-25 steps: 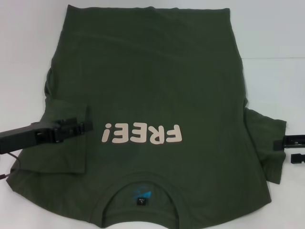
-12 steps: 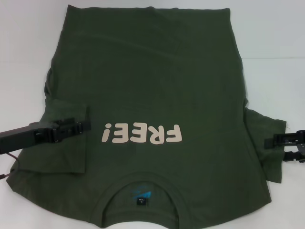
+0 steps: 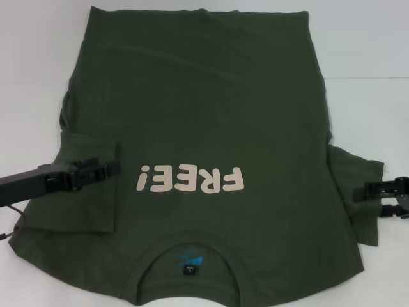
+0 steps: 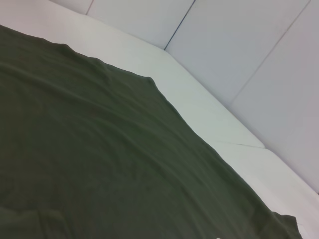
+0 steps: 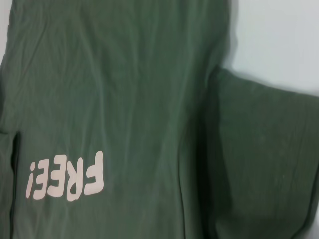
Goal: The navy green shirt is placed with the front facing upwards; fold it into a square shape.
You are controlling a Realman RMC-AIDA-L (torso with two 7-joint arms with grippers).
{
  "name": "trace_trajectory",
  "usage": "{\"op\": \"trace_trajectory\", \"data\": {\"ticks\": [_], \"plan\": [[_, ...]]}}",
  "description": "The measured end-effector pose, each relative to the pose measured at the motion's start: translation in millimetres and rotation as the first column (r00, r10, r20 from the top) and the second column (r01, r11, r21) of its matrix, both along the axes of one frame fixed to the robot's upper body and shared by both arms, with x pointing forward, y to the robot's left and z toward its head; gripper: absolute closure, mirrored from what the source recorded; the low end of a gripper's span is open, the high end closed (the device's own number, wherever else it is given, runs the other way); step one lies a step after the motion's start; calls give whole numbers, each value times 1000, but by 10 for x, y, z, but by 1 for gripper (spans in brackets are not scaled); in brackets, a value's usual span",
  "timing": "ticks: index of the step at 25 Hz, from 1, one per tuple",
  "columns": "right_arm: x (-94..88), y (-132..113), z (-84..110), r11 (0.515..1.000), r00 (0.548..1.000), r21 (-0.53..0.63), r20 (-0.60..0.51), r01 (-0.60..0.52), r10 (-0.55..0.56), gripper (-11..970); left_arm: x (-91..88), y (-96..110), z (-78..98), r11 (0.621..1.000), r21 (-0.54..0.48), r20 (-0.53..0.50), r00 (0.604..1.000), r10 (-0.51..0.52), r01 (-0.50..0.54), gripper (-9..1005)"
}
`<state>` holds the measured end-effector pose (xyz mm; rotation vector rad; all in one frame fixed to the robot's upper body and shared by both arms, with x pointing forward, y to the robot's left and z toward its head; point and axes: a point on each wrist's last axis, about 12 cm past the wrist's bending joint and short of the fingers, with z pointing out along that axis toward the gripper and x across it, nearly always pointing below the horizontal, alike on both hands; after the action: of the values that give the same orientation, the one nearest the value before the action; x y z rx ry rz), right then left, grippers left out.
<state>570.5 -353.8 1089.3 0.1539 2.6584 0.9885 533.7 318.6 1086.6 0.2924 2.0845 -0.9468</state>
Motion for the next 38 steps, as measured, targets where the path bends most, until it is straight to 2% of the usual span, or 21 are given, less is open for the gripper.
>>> {"op": "trace_trajectory", "data": {"ticks": [15,28,38], "plan": [[100,138,64,998,996,-13,51,-68,69,22,-1,-2,-8,1000,-1,-2,1000,3,-3,296],[164,207,98,987,987,-97,89,-128,136,23,-2,-10,-11,1000,-6,-6,1000,4,-4,295],[142,240,76,989,988,-72,77,-130,136,23,-9,34,-7,999,-17,-2,1000,29,-29,295]]}}
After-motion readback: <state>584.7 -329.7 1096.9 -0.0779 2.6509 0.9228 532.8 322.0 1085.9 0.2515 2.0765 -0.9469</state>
